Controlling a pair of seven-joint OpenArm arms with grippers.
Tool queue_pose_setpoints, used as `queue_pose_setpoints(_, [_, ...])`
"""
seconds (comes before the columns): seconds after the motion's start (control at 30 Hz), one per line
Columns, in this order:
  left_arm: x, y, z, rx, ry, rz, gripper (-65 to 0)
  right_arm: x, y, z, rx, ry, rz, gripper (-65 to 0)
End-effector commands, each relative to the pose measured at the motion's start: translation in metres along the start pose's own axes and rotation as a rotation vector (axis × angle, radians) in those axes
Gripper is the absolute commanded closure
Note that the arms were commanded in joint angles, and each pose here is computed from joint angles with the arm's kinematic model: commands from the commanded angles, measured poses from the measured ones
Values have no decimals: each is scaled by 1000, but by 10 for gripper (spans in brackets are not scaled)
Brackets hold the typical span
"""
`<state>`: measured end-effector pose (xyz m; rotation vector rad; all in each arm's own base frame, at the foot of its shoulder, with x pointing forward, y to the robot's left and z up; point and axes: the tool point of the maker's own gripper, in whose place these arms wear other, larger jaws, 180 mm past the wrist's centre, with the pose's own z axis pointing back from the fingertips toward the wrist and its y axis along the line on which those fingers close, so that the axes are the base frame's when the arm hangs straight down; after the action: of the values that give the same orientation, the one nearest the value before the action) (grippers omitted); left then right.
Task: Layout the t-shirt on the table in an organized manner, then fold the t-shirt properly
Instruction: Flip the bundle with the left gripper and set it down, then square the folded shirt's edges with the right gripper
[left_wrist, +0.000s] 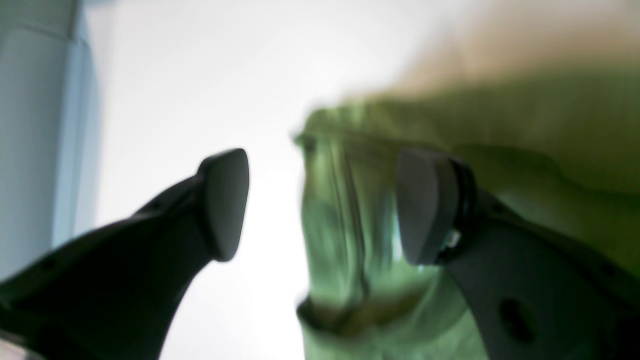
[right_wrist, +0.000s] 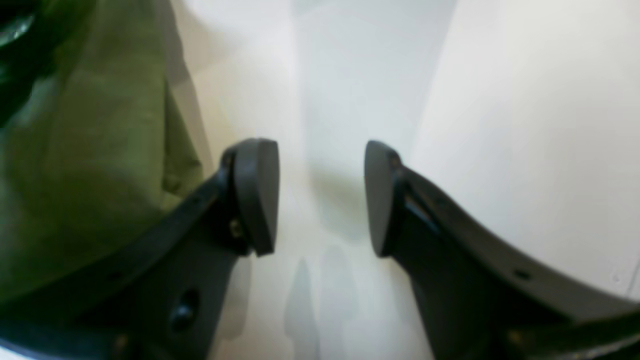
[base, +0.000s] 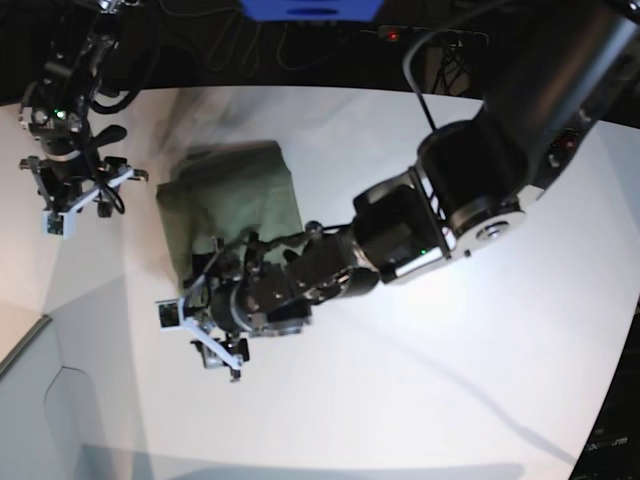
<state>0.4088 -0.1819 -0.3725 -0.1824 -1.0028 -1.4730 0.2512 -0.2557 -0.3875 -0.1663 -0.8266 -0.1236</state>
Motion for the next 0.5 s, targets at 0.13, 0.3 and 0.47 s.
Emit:
queue_pose_setpoints(0.13, [25, 48, 11, 98, -75, 87, -445, 25, 1, 10, -3, -83, 4, -277])
queue_pose_setpoints(0.3, [4, 98, 38, 219, -107, 210, -445, 44, 15, 17, 19, -139, 4, -269])
queue_pose_setpoints(0.47, [-61, 134, 92, 378, -117, 420, -445, 35, 30, -1, 63, -99, -6, -210])
